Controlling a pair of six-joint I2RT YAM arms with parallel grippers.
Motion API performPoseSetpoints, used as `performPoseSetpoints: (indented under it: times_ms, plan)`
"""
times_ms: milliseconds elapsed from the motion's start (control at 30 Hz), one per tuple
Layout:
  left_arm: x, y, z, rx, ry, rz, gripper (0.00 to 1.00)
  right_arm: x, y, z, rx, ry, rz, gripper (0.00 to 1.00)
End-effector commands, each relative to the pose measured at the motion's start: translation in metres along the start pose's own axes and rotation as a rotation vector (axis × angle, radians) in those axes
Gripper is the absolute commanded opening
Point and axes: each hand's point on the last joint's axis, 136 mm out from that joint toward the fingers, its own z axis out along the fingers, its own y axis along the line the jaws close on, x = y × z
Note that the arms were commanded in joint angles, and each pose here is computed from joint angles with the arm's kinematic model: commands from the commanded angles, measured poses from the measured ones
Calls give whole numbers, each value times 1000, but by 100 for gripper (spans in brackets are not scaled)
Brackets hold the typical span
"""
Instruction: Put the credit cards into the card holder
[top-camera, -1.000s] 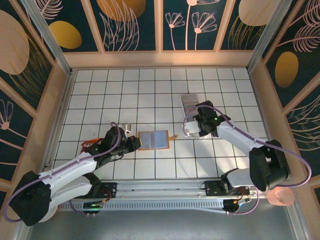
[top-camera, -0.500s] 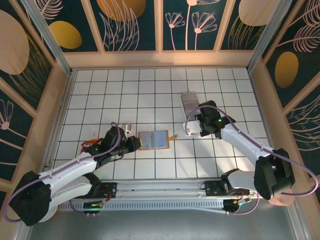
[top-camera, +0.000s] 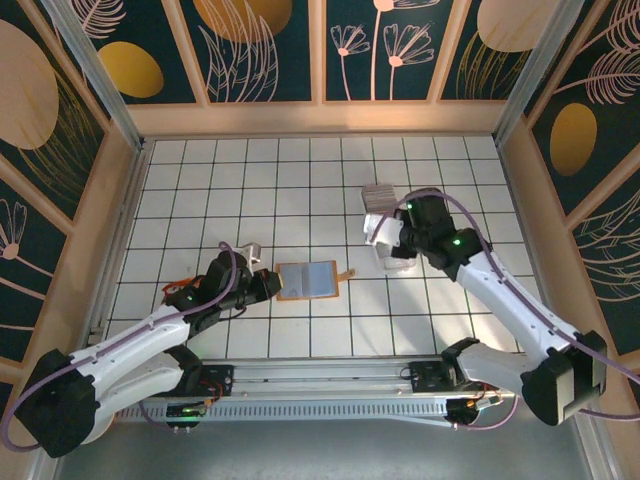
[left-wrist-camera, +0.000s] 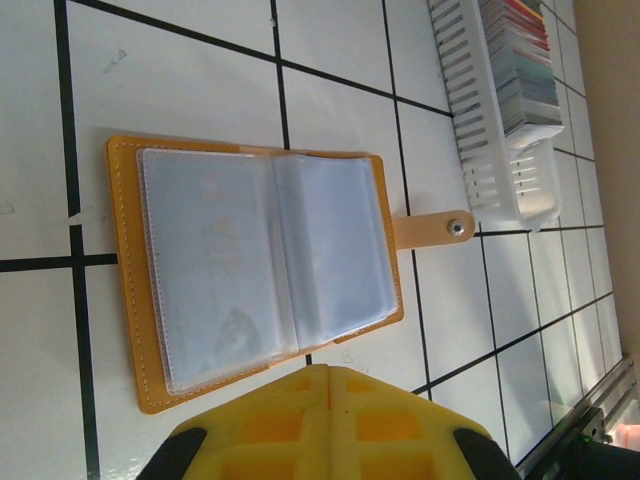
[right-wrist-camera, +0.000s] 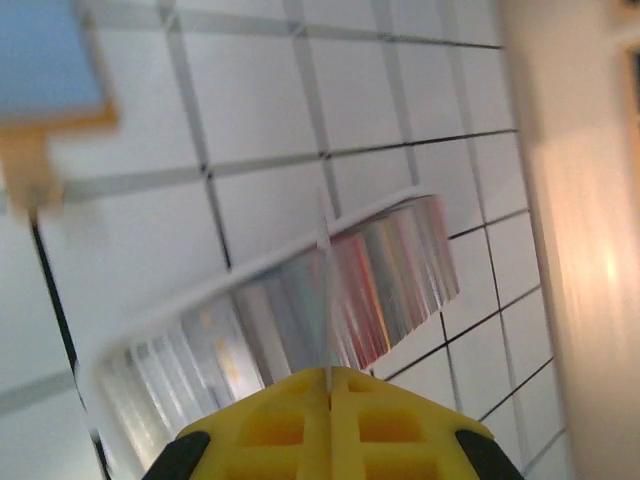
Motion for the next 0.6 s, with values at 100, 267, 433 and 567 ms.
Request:
performPoseSetpoints:
  times_ms: [100, 267, 433, 567]
  plan:
    - [-12, -14, -9, 23, -39, -22, 0, -52, -34, -28, -28, -215, 980, 0]
    - [-12, -17, -11, 34, -39, -60, 0, -106, -9, -44, -515, -428, 1647, 0]
    - [-11, -18, -11, 53, -40, -85, 0, -108, -1, -45, -496, -423, 1778, 0]
    - [-12, -19, -12, 50, -35, -86, 0, -104, 4, -35, -473, -344, 1799, 0]
